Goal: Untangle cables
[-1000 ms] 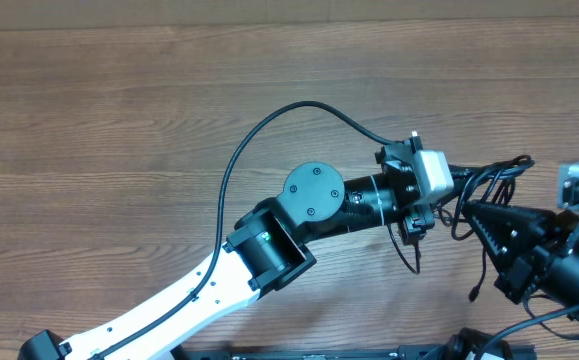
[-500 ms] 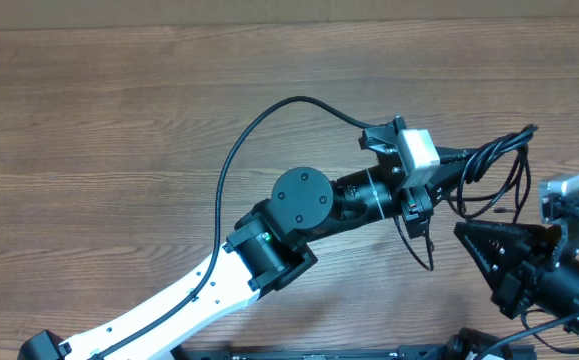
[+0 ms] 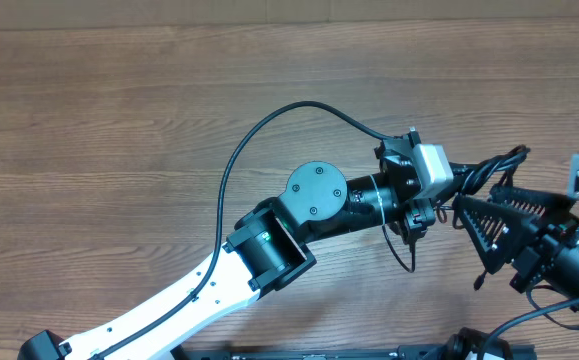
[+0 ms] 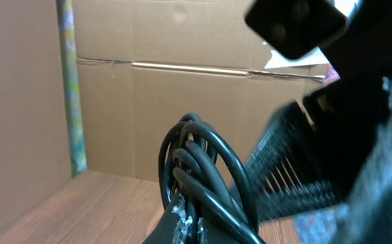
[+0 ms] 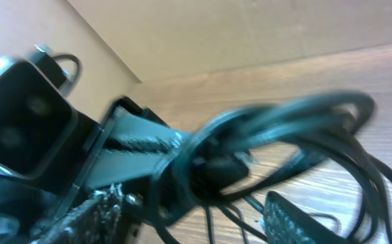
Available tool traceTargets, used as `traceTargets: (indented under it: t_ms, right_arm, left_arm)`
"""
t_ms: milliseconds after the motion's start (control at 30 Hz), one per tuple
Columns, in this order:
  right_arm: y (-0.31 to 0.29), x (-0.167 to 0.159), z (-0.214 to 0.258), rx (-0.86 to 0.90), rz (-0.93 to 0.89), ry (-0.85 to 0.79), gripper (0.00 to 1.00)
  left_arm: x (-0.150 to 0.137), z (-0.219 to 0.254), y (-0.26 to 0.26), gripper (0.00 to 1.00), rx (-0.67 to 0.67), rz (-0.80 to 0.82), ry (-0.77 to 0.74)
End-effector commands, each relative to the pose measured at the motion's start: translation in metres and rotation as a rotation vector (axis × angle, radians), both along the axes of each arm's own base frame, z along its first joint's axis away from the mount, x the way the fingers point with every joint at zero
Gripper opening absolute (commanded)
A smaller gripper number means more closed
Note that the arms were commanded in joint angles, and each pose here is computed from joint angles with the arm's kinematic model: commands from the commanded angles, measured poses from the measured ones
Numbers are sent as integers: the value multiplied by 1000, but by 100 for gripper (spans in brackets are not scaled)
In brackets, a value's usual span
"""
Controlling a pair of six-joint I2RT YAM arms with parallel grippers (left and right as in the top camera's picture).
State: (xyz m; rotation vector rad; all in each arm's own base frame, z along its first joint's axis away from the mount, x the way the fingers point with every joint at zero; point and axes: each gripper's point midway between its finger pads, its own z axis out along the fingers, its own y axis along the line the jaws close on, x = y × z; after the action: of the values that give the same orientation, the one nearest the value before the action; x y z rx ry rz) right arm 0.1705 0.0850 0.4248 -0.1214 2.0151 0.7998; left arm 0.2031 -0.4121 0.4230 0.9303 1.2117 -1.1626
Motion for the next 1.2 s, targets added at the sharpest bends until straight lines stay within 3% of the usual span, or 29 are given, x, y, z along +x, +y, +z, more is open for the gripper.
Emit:
traceTargets:
  t_ms: [0, 133, 400, 1167]
  right_arm:
    - [10, -4, 13, 76, 42, -13, 70]
    - [9, -2, 18, 100, 28, -14, 72]
    - [14, -4, 24, 119, 63, -32, 72]
    - [16, -10, 14, 141, 59, 31, 72]
  left_arm:
    - [-16, 16, 2, 4, -19, -67, -71]
    - [-28, 15, 1, 4, -11, -138, -92]
    - [-27, 5, 0, 4, 29, -135, -91]
    - [0, 21, 6, 4, -31, 37, -111]
